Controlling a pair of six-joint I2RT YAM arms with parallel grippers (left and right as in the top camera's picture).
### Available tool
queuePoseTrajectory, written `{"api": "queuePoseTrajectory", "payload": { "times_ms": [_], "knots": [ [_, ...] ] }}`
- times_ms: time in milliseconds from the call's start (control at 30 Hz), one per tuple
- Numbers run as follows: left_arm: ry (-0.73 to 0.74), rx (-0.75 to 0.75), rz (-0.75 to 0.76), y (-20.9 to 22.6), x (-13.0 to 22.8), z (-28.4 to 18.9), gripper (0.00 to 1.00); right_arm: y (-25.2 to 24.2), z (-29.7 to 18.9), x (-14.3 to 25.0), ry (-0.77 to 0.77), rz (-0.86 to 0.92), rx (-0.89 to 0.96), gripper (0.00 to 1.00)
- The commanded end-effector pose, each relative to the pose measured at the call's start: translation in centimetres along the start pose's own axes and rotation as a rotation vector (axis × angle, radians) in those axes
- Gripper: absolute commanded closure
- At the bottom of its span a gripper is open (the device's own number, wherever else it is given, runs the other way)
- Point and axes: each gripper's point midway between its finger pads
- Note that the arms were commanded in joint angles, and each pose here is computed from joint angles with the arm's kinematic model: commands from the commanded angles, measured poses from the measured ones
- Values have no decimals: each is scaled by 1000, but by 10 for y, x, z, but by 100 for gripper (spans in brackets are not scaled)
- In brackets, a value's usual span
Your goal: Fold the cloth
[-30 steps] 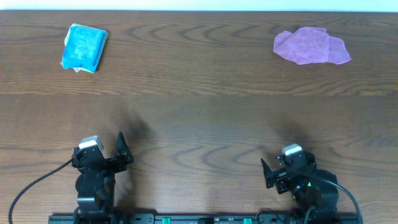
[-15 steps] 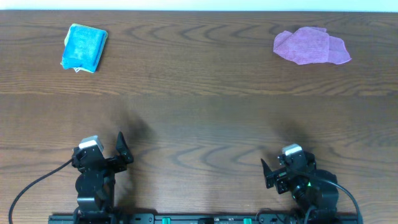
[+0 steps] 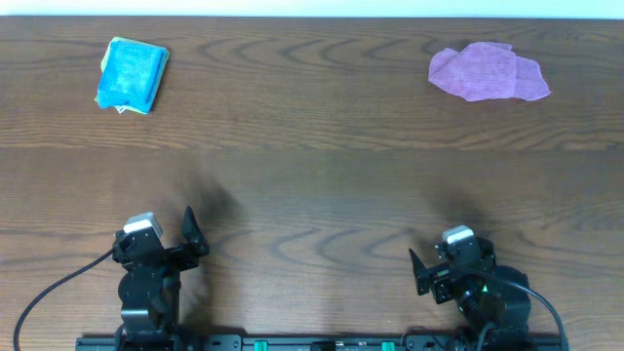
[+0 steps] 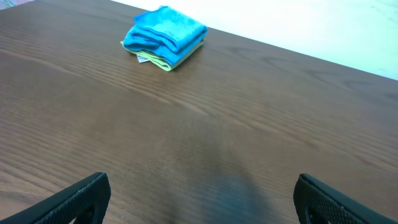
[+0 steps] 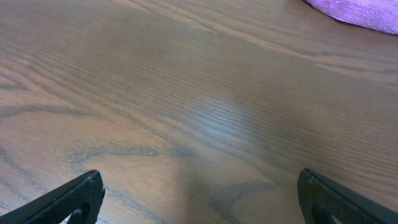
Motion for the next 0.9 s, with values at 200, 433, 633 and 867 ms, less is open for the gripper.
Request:
{"api": "queuePoseTrajectory", "payload": {
  "times_ms": [200, 433, 633, 867],
  "knots": [
    [14, -24, 6, 7, 8, 3, 5, -4, 0, 1, 1, -7, 21, 1],
    [14, -24, 6, 7, 8, 3, 5, -4, 0, 1, 1, -7, 21, 1],
    [14, -24, 7, 7, 8, 3, 5, -4, 0, 1, 1, -7, 21, 1],
    [14, -24, 7, 7, 8, 3, 5, -15, -2, -23, -102, 127, 62, 1]
  ]
}}
Point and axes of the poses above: each gripper's point midway between its finger pads, its own z axis out along the fingers, its own y axis along the line the jaws close on, x = y × z, and after that the axes turned 11 degrees about -z, right-handed
